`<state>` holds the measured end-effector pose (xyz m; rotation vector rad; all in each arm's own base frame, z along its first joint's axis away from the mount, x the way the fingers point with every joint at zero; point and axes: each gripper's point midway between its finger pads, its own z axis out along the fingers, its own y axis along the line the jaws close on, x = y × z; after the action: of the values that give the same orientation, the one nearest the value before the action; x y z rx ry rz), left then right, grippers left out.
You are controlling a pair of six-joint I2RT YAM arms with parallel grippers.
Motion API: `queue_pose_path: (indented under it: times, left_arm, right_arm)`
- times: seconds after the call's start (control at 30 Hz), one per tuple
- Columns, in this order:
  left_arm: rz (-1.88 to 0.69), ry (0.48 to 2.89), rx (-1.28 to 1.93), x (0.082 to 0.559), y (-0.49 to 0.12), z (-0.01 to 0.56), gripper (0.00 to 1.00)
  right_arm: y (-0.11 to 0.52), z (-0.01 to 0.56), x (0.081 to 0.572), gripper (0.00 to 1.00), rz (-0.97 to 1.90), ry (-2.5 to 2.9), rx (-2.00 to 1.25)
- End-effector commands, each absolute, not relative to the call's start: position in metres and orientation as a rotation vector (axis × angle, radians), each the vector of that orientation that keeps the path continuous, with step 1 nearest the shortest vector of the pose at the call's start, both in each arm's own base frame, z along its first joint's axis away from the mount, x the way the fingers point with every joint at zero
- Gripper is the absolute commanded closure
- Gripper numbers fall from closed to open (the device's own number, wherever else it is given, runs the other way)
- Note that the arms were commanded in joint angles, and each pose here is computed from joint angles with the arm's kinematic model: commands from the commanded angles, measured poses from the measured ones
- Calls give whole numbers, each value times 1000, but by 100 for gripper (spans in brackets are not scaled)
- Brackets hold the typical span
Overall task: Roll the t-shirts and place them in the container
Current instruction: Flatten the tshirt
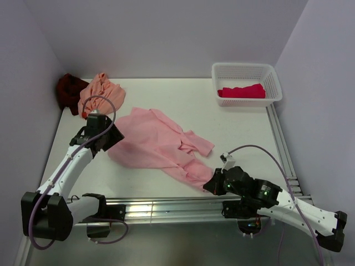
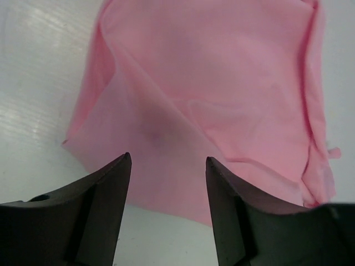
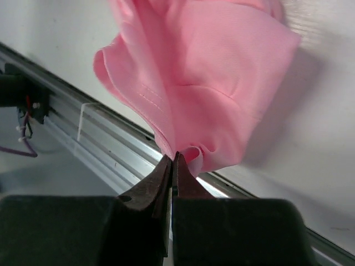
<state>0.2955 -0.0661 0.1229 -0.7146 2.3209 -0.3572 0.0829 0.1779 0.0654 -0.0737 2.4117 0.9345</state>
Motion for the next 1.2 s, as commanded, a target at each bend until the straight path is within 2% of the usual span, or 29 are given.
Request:
queue_pose_path:
  times: [0.0,0.17,0.53,0.6,0.67,0.7,0.73,0.93,0.97,1.13,1.17]
  left_arm:
    - [-199,2305,-841,286,-42,104,40]
    - [-309,2218,-970,282,-30,91,42]
    - [-279,2213,-1064,272,-22,48,42]
    - [-288,2207,-1059,273,-23,42,51]
    - [-304,2227,-1056,273,-26,36,68]
    - [-317,2237,-1052,273,-29,34,91]
    - [-340,2251,-1035,273,-32,35,100]
    - [-283,2180,-1021,268,-34,74,98]
    - [-254,2178,-1035,263,-31,80,90]
    - [-270,2145,-1009,267,-30,105,69]
    - [-260,2156,-1011,267,-30,104,48]
  right_arm:
    - [174,86,95,100,905,2364,19]
    - [171,90,103,100,872,2342,76]
    - [176,87,110,100,825,2357,75]
    - [177,87,112,100,817,2358,81]
    - [175,88,114,100,798,2351,87]
    - [175,88,115,100,790,2355,103]
    - [173,88,116,100,773,2360,112]
    - [154,104,140,100,546,2325,184]
    - [151,113,148,100,502,2297,211]
    - [140,134,175,100,416,2252,212]
    - [122,136,191,100,359,2235,258]
